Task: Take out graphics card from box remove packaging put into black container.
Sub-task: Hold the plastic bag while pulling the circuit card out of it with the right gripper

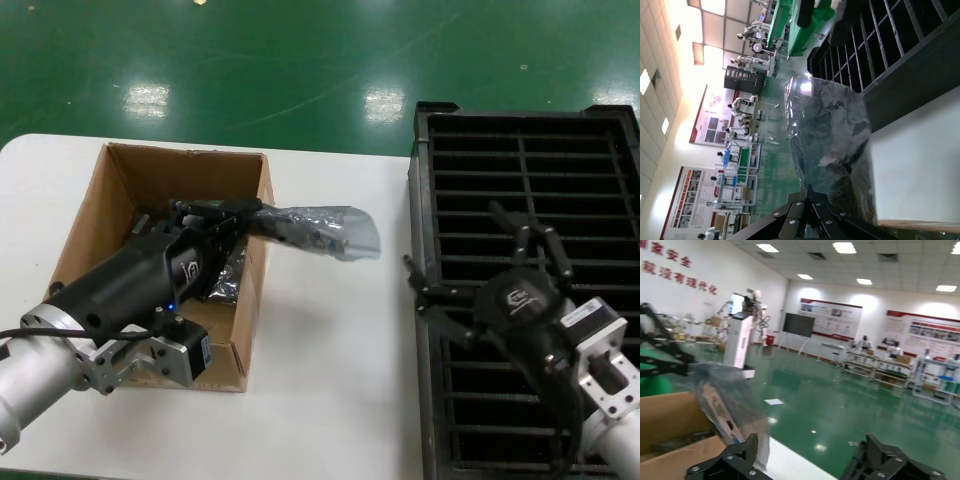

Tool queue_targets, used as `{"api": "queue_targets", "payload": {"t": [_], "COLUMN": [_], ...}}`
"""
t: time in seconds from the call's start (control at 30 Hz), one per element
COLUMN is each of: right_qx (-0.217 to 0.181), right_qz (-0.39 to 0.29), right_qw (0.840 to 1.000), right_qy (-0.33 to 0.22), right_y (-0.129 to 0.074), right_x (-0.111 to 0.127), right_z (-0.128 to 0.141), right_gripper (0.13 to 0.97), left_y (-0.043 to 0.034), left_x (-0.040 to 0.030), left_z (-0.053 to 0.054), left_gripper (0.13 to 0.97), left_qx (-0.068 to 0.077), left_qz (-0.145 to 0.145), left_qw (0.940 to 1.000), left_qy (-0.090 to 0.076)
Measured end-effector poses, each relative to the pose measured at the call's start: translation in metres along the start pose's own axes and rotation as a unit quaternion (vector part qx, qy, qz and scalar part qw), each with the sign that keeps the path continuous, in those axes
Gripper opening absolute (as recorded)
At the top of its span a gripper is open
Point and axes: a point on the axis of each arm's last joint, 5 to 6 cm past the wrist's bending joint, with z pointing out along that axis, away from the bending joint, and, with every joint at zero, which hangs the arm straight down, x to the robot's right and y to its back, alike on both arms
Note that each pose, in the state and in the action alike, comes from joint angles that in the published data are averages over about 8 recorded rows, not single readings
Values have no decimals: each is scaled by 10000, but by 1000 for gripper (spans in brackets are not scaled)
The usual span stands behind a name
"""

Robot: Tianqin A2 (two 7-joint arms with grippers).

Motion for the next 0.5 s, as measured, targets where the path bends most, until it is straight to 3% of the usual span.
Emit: {"api": "queue_targets", "payload": {"t": [0.13,0.27,0.5], "right_qx": [-11,-21,-3], "right_qz": [-65,-128,-260], "right_qw": [9997,9990,9976], "right_qy": [-235,-422,-648], "right_y": [-6,-9,-18], "right_x": [-62,-111,-171], "right_z": [11,13,-26], "right_gripper": [704,704,516], "left_y": [0,0,0], "left_x": [0,0,0], "left_z": [0,0,0], "left_gripper": [140,140,140], "left_qx": [0,0,0], "left_qz": [0,0,0], "left_qw": [10000,10000,10000], "left_qy": [0,0,0]}}
